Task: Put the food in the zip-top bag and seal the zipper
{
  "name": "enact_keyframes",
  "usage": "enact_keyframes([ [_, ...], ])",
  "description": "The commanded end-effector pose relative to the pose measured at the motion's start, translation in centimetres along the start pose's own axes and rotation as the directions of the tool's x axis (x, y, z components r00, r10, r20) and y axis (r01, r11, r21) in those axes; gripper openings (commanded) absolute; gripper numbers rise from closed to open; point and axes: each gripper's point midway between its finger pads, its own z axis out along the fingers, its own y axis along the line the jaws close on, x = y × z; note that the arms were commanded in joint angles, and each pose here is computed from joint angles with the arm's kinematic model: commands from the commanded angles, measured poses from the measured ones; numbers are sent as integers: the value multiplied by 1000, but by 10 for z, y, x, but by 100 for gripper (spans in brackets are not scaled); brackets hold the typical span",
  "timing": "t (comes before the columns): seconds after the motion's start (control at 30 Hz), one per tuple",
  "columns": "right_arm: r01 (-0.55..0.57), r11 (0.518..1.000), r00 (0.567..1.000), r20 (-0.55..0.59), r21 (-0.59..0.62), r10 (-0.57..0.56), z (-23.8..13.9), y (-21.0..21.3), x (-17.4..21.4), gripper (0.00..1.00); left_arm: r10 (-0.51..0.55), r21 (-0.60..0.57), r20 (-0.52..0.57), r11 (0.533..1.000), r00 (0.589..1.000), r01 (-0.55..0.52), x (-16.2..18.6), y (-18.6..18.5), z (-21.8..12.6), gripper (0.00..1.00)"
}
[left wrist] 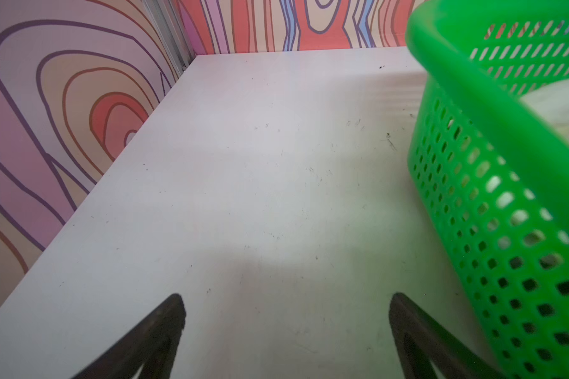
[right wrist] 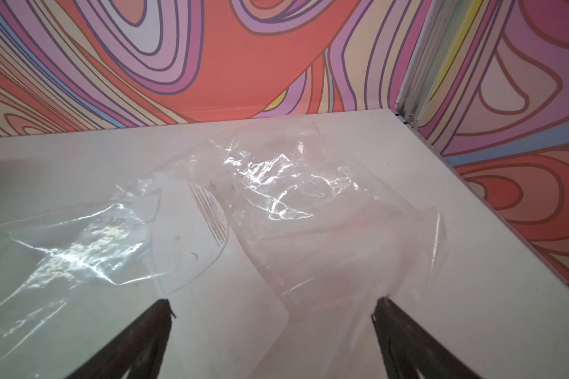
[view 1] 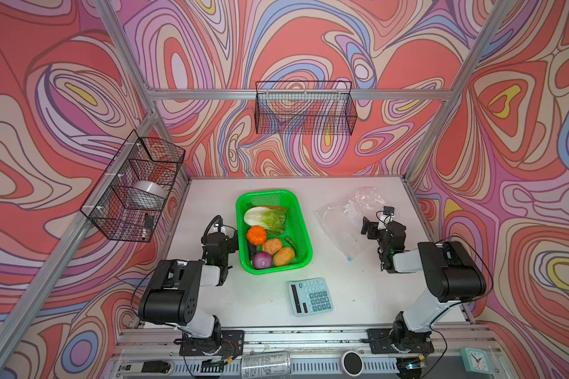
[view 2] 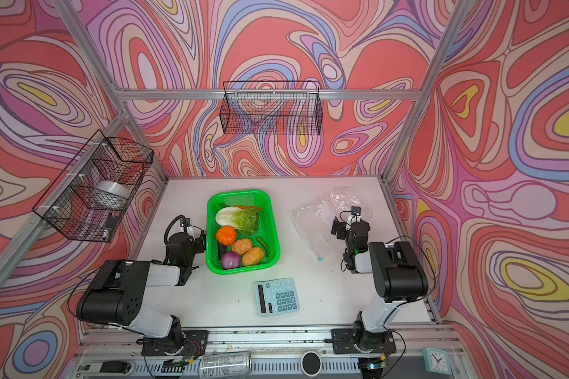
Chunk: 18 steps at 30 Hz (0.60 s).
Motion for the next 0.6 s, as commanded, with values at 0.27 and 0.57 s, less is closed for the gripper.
enact_keyframes([
  [0.27,0,1000,1000,11,-2,0,-1,2,-1,98,-19,8,77,1000,997,18,-23,-1,2,100],
  [0.57,0,1000,1000,9,-3,0,-1,2,-1,99,-19,9,77,1000,997,18,-24,-1,3,100],
])
